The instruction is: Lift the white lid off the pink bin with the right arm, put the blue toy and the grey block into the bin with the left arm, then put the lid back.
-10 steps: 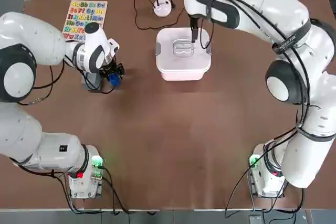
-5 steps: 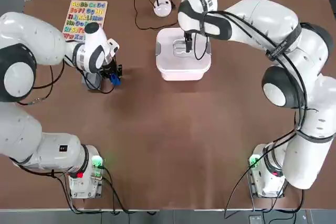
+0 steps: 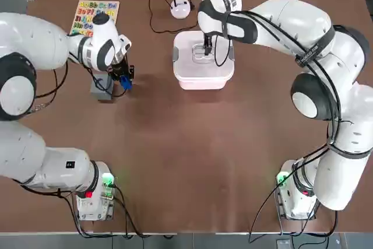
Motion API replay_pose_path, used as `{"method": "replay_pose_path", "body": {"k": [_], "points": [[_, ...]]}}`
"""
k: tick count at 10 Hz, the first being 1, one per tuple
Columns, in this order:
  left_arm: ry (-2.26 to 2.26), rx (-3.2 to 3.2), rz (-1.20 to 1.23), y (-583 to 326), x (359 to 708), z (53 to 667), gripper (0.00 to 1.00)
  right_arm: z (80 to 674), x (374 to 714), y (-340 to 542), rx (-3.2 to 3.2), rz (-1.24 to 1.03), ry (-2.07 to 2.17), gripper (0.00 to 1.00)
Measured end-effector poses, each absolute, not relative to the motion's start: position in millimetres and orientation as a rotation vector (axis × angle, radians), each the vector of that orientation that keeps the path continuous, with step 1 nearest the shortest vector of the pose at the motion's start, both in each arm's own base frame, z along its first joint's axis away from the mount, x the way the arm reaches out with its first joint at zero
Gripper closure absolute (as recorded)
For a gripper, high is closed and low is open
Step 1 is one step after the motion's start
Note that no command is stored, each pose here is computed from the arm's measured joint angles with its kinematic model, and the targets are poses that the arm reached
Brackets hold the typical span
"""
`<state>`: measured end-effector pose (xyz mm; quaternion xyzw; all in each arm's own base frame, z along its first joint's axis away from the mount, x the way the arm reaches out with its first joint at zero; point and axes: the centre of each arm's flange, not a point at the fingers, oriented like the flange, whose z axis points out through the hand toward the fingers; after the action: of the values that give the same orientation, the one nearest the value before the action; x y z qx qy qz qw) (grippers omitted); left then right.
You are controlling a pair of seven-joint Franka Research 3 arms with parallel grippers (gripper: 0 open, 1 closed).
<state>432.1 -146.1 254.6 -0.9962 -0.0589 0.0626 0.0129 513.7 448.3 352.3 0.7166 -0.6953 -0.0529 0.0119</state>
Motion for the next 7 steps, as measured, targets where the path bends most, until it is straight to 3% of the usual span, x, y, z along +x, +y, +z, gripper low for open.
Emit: {"method": "replay_pose_path", "body": {"k": [2, 4, 7], "points": [[-0.209, -3.080, 0.220, -153, 455, 303, 0.49, 352, 511, 452, 2.239, -0.174, -2.169, 0.87], [-0.242, -3.070, 0.236, -157, 480, 351, 0.49, 352, 509, 454, 2.239, -0.173, -2.168, 0.93], [-0.296, -3.062, 0.254, -147, 505, 402, 0.49, 353, 513, 450, 2.228, -0.181, -2.181, 0.93]]}}
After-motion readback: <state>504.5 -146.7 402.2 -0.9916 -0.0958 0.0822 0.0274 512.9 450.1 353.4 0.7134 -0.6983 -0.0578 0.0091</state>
